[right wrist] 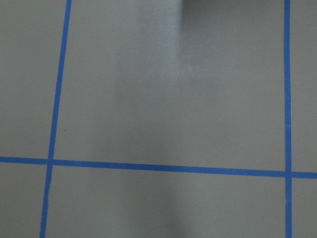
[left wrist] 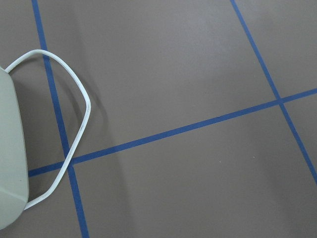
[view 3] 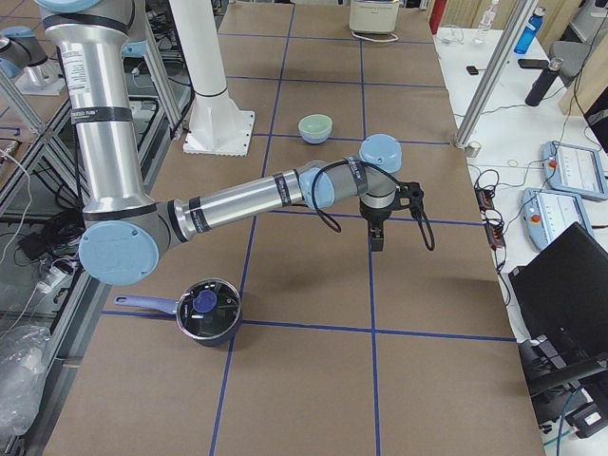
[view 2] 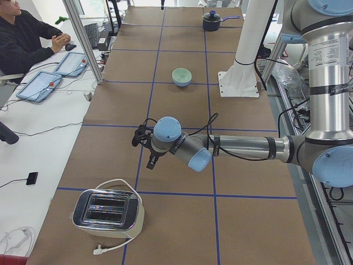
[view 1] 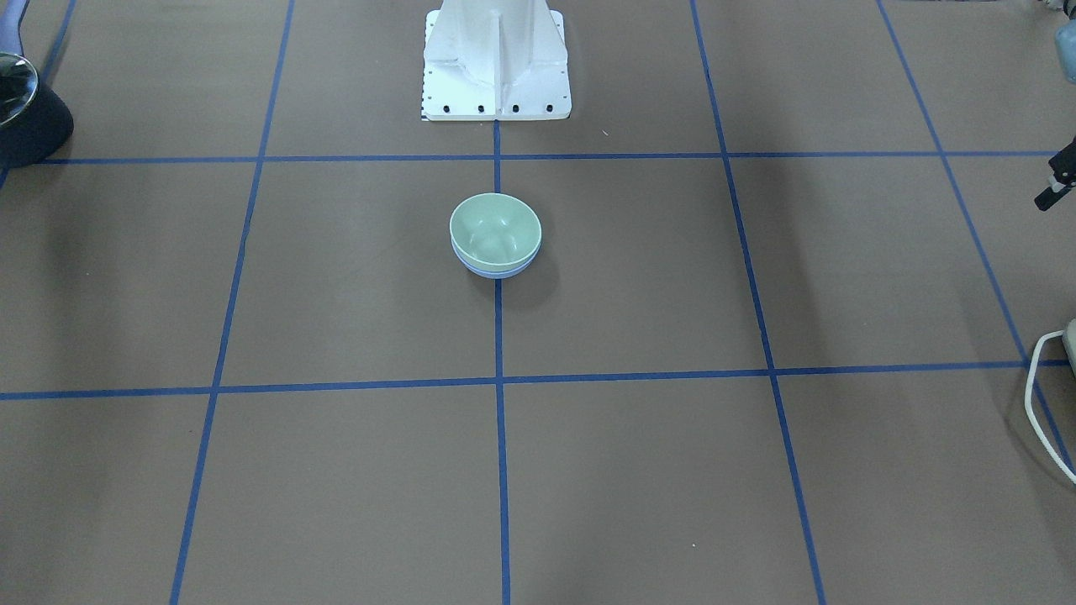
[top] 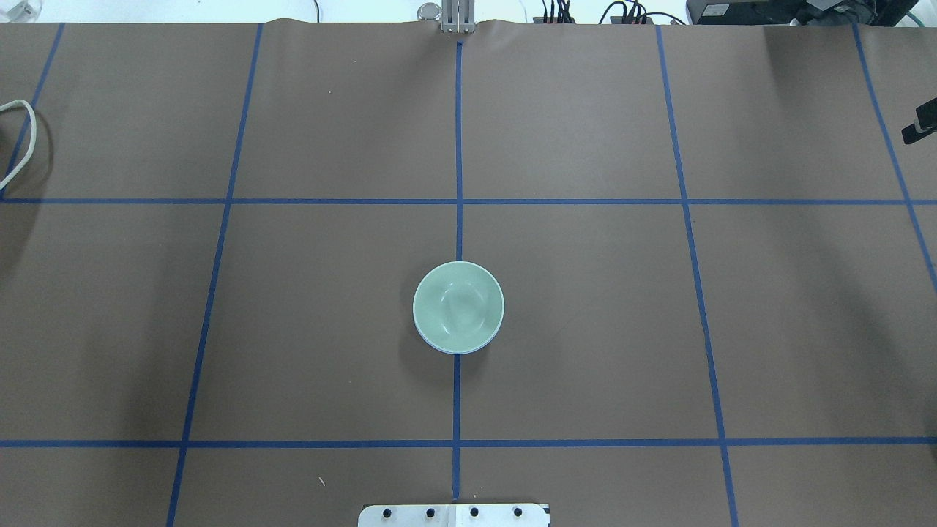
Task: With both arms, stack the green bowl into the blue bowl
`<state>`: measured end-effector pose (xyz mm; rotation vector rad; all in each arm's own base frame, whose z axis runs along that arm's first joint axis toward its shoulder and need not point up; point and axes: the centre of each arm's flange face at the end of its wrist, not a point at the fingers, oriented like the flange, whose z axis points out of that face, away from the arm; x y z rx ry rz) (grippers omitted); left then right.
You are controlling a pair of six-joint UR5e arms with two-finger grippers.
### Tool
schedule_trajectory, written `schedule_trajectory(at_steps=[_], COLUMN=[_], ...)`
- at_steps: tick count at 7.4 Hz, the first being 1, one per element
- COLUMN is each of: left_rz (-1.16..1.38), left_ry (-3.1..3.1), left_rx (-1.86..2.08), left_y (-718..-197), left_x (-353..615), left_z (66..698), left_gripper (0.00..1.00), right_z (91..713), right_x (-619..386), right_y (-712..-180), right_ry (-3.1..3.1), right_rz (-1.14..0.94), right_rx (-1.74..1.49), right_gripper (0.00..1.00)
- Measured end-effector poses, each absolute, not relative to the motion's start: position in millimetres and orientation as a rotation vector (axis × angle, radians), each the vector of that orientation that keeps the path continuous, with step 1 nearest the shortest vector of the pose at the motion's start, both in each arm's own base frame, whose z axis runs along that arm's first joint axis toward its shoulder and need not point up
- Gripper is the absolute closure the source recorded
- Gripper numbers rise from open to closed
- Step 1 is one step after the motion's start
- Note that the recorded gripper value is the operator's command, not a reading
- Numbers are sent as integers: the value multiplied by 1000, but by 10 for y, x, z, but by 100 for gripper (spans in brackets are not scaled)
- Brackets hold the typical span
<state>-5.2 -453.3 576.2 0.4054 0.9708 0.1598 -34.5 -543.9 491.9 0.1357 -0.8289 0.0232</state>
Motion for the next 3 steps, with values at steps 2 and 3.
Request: schedule_trajectory(at_steps=[2, 3], left_rz=[159, 158], left_ry=[969, 967], left_rx=[405, 404], left_y=[-4533, -4534], left_x=[-50, -50], left_z=[5769, 5773], left_gripper=[3, 3], right_z=[4921, 4915], right_x=[-345, -347], right_y=[-5438, -5442], right_ry=[-828, -828], right_rz=[23, 22], right_rx=[136, 136], right_gripper=[0, 0])
